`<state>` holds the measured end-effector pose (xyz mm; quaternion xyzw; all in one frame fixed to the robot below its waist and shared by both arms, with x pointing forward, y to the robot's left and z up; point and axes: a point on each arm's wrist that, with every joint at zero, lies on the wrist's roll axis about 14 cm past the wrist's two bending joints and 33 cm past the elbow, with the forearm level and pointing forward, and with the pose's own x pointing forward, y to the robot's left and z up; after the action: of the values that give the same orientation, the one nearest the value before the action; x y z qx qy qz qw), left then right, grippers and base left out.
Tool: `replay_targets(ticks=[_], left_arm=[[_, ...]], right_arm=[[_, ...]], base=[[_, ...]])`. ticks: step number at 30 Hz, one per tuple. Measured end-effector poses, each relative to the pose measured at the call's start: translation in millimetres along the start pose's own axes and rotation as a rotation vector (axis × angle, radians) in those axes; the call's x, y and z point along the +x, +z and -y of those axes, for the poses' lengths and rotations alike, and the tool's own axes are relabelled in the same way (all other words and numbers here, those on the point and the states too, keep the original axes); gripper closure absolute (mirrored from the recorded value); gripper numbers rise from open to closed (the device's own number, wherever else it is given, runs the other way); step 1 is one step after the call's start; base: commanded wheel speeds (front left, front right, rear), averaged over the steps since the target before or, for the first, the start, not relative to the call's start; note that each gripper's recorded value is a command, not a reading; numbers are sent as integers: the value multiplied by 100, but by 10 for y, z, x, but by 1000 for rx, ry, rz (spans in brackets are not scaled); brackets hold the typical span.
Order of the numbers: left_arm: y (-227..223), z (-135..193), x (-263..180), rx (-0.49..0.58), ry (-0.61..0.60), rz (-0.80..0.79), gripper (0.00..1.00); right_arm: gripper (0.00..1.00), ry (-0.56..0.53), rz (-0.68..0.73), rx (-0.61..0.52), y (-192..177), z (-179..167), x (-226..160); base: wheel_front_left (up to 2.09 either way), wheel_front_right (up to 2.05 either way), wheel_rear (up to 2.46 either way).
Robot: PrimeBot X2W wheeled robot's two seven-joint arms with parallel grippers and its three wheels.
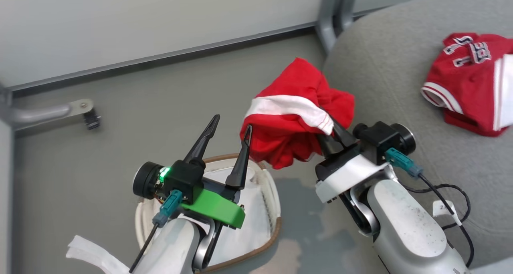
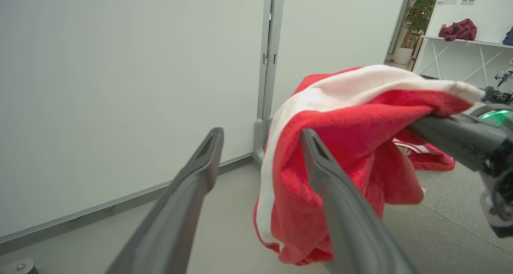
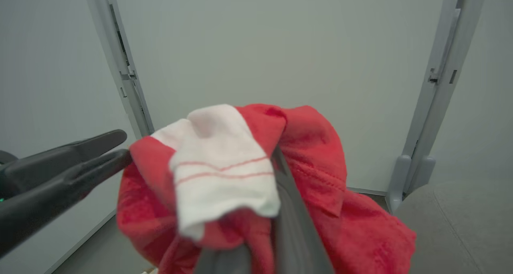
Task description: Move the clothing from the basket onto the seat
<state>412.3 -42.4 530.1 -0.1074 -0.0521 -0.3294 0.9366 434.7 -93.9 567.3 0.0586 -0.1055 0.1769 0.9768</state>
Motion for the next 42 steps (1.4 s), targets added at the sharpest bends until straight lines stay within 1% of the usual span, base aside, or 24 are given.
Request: replay_targets(ticks=[4,9,14,16,20,25,27,32,34,37,42], left_arm=[[-106,196,129,-21,-75,-17,0],[-261,476,259,-55,-168,-46,0],[-438,934,332,-99,-316,-88,0],[-478,1092,366,-113,-370,-97,0],[-579,1253,422,-138,-428,-118,0],[-753,1260,434,-156,-439,-155,0],[-830,1210,444,-158,-427,-171,0],[-981,1031,478,-153,-387,-192,0],[-1066,943,478,-146,-372,-205,0],[-1193,860,463,-147,-360,-227,0],[-1319,723,519,-163,-336,-235,0]], right_arm=[[100,-112,0,-16,49,336,-226],[100,-229,4,-31,133,655,-523],[100,-406,7,-63,237,1093,-970],[100,-459,13,-85,293,1222,-1107],[100,-536,7,-118,335,1418,-1283],[100,-586,-13,-169,351,1606,-1339],[100,-595,-4,-221,450,1722,-1274],[100,-661,11,-356,739,2135,-1198],[100,-669,13,-426,888,2296,-1118],[100,-710,17,-513,1122,2598,-1083],[100,-771,6,-599,1320,3002,-966]], base=[[0,0,0],[0,0,0],[0,0,0],[0,0,0],[0,0,0],[0,0,0],[0,0,0],[0,0,0],[0,0,0],[0,0,0],[0,0,0]])
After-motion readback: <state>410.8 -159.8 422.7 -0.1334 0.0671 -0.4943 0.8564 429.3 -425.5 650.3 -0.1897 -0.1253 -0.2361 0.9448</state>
